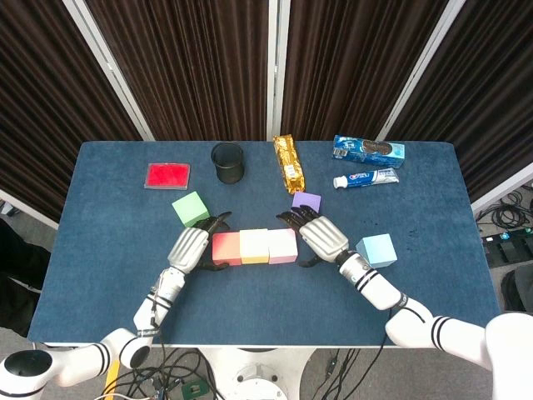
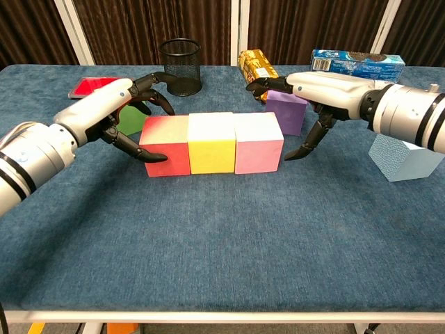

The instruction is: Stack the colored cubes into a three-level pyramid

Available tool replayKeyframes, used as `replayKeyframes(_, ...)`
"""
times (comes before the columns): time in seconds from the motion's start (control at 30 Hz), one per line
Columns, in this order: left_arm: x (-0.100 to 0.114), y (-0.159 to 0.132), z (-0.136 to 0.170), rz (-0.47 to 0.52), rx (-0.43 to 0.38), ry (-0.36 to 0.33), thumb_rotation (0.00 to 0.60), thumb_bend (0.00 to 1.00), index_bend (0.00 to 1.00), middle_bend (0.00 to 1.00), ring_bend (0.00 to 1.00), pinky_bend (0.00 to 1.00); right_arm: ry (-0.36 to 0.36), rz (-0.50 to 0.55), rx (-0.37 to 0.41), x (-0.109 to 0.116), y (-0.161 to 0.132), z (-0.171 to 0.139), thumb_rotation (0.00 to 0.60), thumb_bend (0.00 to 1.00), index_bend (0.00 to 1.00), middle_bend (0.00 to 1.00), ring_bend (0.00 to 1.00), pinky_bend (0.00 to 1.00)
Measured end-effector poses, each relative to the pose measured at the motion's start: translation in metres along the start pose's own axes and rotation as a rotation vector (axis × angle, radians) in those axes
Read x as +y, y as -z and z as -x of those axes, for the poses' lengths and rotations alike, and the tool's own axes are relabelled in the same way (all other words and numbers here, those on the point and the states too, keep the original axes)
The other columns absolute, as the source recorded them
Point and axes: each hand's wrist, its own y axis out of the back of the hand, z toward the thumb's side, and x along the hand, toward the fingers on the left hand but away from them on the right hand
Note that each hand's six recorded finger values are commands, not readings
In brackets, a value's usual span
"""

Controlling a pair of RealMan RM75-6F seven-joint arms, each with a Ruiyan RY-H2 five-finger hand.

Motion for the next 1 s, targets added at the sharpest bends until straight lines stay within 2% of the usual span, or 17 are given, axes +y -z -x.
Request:
replayKeyframes(0.27, 0.005, -0.01, 0.001, 0.011, -0.02, -0.008, 0.6, 0.08, 0.08, 0.25, 0.12, 0.22, 0.022, -0.007, -0.009, 0.01, 0.003, -0.009, 0.6, 0.0, 0.0, 0.06, 0.0, 0.0)
replayKeyframes(0.43, 0.023, -0.019, 0.0, -0.006, -0.044, -0.042, 0.6, 0.08, 0.08, 0.25, 0.12, 0.22, 0.049, -0.009, -0.015, 0.023, 0.006, -0.015, 0.6, 0.0, 0.0, 0.06, 0.0, 0.0)
replayKeyframes(0.57, 0.034, -0.024, 0.001, -0.025, -0.044, -0.056, 0.6, 0.08, 0.08, 0.26, 0.12, 0.22, 0.07, -0.002, -0.012, 0.03, 0.003, -0.017, 0.6, 0.0, 0.0, 0.12, 0.0, 0.0)
replayKeyframes(0.83, 0.038, -0.021, 0.005, -0.029, -0.024, -0.053, 0.6, 0.08, 0.08, 0.26, 0.12, 0.22, 0.023, 0.014, -0.006, 0.013, -0.002, -0.008, 0.6, 0.0, 0.0, 0.24, 0.0, 0.0)
replayKeyframes(1.0, 0.043, -0.018, 0.006, -0.034, -0.014, -0.061, 0.6, 0.07, 0.08, 0.26, 0.12, 0.22, 0.02, 0.012, 0.002, 0.009, -0.005, 0.001, 0.6, 0.03, 0.0, 0.29, 0.0, 0.0)
